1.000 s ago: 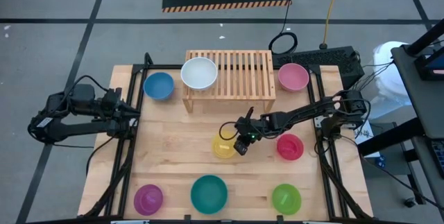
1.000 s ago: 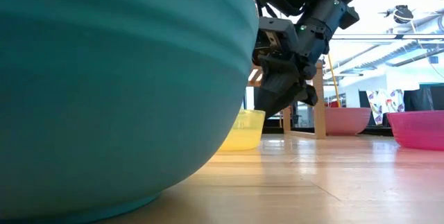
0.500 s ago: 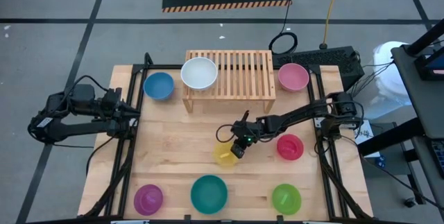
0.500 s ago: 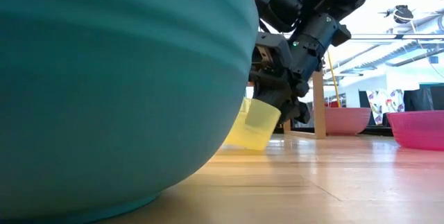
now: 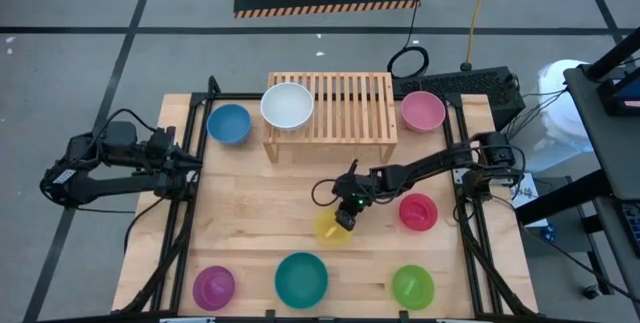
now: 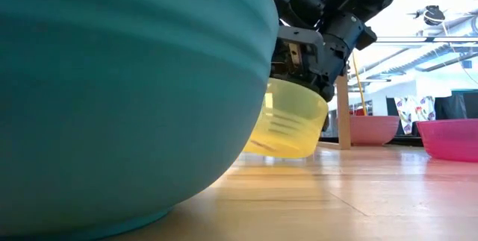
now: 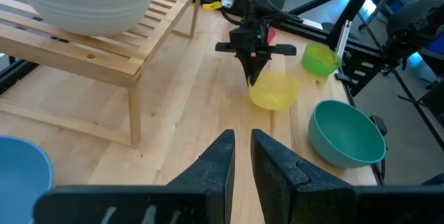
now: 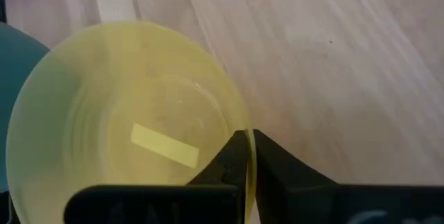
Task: Place and stack bowls onto a shelf
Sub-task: Put the yellow bowl on the shelf
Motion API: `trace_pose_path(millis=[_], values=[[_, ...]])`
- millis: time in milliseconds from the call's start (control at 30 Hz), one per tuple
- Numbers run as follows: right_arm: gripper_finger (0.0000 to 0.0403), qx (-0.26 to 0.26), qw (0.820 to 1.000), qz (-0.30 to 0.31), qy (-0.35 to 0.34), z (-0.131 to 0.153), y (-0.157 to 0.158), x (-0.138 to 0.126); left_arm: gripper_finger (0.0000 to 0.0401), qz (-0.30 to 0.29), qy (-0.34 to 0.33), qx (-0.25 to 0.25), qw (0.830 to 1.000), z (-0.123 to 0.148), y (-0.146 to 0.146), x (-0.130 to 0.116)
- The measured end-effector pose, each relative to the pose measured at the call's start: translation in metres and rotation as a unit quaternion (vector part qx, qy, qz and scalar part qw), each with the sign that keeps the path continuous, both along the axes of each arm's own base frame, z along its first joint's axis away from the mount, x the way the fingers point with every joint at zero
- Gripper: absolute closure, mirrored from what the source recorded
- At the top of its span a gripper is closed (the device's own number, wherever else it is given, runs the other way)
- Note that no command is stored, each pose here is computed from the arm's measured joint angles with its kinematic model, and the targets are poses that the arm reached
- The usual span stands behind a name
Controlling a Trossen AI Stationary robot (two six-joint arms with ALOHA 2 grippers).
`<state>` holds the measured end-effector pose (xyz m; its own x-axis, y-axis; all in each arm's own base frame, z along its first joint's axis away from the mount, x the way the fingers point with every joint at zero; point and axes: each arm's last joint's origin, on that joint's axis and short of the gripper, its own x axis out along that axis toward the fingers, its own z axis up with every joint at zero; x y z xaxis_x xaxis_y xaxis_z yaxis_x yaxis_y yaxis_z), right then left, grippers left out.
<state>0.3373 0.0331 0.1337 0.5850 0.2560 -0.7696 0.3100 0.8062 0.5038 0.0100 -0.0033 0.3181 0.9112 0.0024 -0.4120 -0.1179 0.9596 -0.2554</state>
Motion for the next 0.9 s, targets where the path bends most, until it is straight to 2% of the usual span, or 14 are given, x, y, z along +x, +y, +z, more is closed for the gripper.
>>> trace_pose_path(millis=[167, 333, 700, 800, 900], values=[[0.0402, -0.002, 1.000, 0.003, -0.001, 0.000, 0.000, 0.000, 0.0348, 0.002, 0.000, -0.004, 1.000, 0.000, 0.000, 0.000], [0.0402, -0.012, 1.000, 0.013, -0.006, 0.018, -0.001, -0.007, 0.0348, 0.005, 0.000, -0.011, 1.000, 0.000, 0.000, 0.000], [0.0402, -0.078, 0.996, -0.008, -0.041, 0.096, -0.010, -0.055, 0.0348, 0.013, -0.019, -0.022, 0.999, 0.003, 0.000, 0.001], [0.0403, -0.083, 0.996, -0.014, -0.037, 0.116, -0.015, -0.074, 0.0348, 0.017, -0.028, -0.018, 0.999, 0.005, 0.001, 0.002], [0.0403, -0.123, 0.992, -0.015, -0.014, 0.138, -0.022, -0.089, 0.0348, 0.026, -0.038, -0.019, 0.999, 0.007, 0.001, 0.003]])
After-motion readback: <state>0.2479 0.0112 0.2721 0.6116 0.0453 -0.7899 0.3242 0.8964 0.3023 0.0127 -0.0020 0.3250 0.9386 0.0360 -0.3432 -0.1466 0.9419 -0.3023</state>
